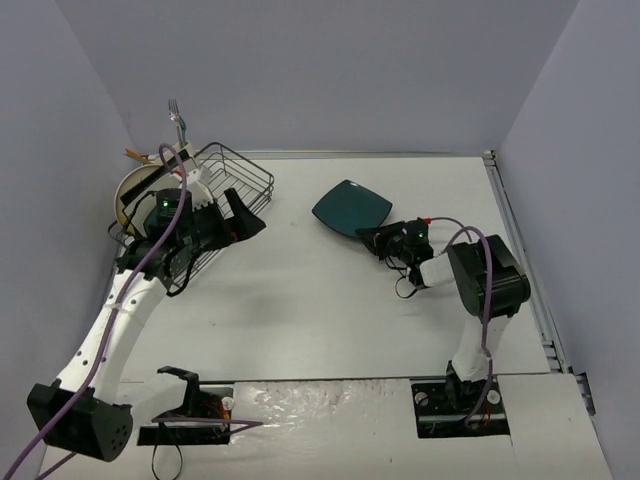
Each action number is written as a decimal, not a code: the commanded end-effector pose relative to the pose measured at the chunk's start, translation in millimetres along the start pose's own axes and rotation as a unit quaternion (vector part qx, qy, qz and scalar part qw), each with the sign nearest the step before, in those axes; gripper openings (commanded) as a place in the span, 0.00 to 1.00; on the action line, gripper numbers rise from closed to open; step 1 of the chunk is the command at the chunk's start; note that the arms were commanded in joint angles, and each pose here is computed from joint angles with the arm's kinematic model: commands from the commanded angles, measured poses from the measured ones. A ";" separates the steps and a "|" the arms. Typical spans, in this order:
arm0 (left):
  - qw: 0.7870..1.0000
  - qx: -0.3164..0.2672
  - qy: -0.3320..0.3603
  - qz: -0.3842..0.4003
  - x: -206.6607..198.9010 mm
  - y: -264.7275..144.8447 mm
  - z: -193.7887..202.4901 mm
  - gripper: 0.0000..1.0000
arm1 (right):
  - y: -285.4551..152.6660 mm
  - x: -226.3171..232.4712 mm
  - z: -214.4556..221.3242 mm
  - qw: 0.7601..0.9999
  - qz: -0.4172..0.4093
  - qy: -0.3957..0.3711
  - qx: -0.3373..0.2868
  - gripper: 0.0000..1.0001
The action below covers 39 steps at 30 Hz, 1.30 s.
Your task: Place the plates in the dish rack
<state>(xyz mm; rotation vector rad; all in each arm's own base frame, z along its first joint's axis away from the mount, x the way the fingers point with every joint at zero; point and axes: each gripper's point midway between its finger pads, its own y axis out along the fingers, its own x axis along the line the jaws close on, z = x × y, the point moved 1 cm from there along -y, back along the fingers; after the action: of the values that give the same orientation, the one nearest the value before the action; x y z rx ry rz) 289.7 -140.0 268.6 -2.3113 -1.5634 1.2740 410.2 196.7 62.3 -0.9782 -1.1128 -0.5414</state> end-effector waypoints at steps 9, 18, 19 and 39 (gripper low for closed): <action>0.995 -0.019 -0.051 0.080 -52.0 52.0 -32.4 0.97 | -109.9 125.9 64.9 0.946 -0.202 -0.213 0.139 0.00; 0.986 0.023 -0.024 0.162 -89.0 63.4 -46.0 0.97 | -146.6 155.1 93.1 0.904 -0.259 -0.273 0.201 0.00; 0.985 0.025 -0.021 0.167 -91.1 63.8 -47.8 0.97 | -148.7 157.2 94.8 0.902 -0.263 -0.274 0.205 0.00; 0.966 0.093 -0.045 0.238 -112.9 91.6 -38.6 0.86 | -186.0 191.7 118.9 0.858 -0.348 -0.286 0.246 0.00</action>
<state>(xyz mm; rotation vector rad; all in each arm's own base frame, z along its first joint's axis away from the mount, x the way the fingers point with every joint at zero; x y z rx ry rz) 367.5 -244.7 255.8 -2.3791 -1.0125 1.6385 301.8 223.5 228.5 -0.4335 -1.6918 -0.3642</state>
